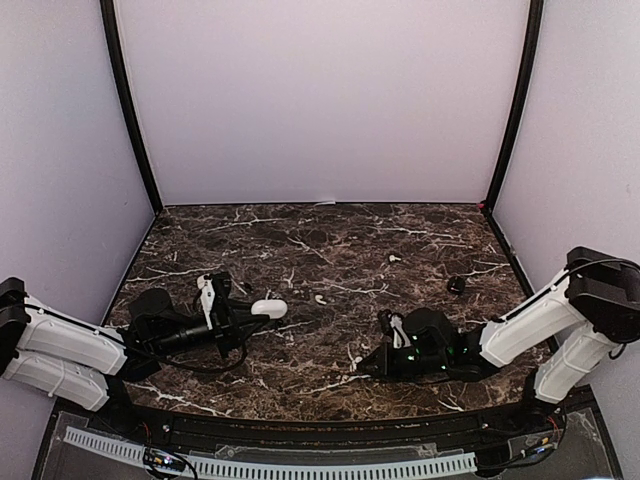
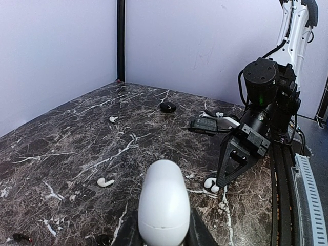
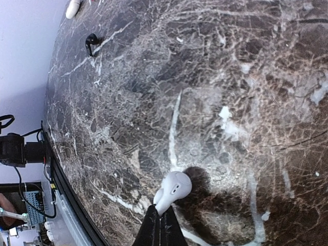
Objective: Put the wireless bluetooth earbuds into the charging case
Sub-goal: Place the left earbud at the center of the board.
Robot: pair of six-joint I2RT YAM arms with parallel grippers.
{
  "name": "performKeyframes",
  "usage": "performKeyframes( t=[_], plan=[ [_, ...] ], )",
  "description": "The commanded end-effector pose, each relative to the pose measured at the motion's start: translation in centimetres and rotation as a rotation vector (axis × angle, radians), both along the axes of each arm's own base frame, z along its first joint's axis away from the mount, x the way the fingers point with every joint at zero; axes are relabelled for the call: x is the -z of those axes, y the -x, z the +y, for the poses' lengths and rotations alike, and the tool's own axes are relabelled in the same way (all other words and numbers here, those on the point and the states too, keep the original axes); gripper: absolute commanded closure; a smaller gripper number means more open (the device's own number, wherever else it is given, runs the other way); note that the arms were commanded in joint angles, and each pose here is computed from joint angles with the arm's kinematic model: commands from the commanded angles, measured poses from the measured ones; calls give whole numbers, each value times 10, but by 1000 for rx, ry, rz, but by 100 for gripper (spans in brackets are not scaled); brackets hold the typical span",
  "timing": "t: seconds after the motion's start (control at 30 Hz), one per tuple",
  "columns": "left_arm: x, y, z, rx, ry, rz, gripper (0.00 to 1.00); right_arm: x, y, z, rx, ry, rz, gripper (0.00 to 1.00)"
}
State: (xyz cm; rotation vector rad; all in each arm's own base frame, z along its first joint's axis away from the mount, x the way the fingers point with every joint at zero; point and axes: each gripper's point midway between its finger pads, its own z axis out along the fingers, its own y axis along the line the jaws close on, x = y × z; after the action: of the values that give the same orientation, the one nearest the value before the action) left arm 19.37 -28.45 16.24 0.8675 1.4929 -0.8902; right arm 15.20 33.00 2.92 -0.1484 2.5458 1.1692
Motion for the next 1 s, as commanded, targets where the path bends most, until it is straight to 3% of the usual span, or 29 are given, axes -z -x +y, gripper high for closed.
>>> performKeyframes(
  t=[0.0,0.23,0.57,0.97],
  plan=[
    [2,1,2,1,-1,0,100,-1,-3,9,-1,-23,12,100],
    [1,2,2,5,0,0,100,4,-4,18,-34,-11,23,100],
    [2,3,5,-2,-3,-3,100,-3,-6,25,-66,-10,-6,85],
    [4,3,6,-1,-6,2,100,-13,-8,33,-115,-4,-56,85]
  ],
)
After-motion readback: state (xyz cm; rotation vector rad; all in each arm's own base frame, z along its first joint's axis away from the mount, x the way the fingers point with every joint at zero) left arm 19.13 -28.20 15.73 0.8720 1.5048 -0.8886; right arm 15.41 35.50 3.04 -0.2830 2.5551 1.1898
